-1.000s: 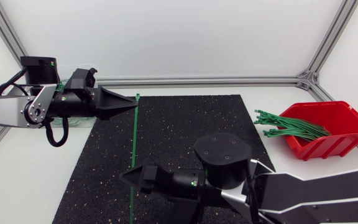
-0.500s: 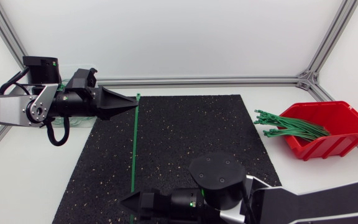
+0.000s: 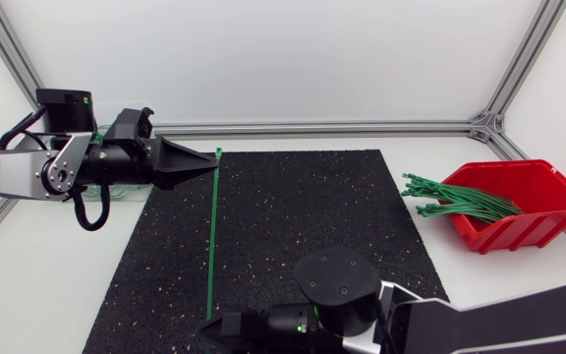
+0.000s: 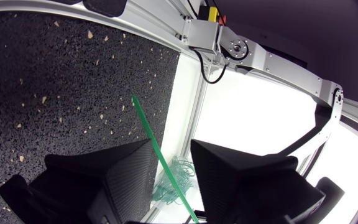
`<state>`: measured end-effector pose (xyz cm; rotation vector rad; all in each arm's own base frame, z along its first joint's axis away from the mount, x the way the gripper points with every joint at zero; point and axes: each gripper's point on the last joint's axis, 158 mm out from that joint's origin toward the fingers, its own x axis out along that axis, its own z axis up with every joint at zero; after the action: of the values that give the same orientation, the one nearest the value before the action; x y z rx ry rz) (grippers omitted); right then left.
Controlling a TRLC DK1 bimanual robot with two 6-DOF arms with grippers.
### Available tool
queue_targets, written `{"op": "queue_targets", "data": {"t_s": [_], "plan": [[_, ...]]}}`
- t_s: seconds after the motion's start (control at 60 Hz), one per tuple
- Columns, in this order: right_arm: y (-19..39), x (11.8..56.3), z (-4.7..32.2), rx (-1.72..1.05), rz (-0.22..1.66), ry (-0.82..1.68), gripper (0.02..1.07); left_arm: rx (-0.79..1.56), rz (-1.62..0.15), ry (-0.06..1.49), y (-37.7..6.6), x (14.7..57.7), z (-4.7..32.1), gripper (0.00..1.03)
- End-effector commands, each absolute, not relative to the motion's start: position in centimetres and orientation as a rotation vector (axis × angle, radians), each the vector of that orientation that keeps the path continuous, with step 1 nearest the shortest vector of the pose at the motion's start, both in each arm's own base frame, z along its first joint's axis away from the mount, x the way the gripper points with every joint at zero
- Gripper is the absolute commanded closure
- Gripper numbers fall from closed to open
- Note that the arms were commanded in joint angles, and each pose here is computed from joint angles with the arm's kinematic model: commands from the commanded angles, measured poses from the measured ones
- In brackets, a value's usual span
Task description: Take a green cable tie from the red box, thread the tail through the head to close it, then place it in the transparent bin on the left.
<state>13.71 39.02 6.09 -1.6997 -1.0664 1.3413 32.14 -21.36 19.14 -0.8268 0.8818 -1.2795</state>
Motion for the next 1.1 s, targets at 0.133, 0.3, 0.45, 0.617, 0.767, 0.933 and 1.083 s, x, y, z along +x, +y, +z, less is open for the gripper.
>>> {"op": "queue_targets", "data": {"t_s": [0.133, 0.3, 0.45, 0.617, 0.767, 0.933, 1.083], "plan": [[38.8, 14.1, 4.5, -1.725, 1.359, -1.026, 0.9, -0.841, -1.296, 0.908, -21.9, 31.8, 19.3, 0.99], [38.7, 14.7, 4.1, -1.742, 1.354, -0.999, 0.9, -0.838, -1.298, 0.906, -21.9, 31.6, 19.6, 0.99], [38.8, 15.0, 4.3, -1.741, 1.341, -0.99, 0.76, -0.838, -1.298, 0.906, -21.9, 31.5, 19.6, 0.99], [38.7, 15.5, 4.9, -1.739, 1.324, -0.982, 0.68, -0.835, -1.3, 0.902, -21.9, 31.4, 19.7, 0.99], [38.8, 15.8, 5.1, -1.741, 1.314, -0.981, 0.68, -0.834, -1.301, 0.901, -21.9, 31.3, 19.8, 0.99], [39.1, 15.9, 5.5, -1.738, 1.304, -0.99, 0.71, -0.834, -1.303, 0.904, -22.0, 31.2, 19.7, 0.99], [39.2, 16.0, 5.3, -1.744, 1.301, -0.985, 0.87, -0.835, -1.302, 0.905, -21.9, 31.1, 19.7, 0.99]]}}
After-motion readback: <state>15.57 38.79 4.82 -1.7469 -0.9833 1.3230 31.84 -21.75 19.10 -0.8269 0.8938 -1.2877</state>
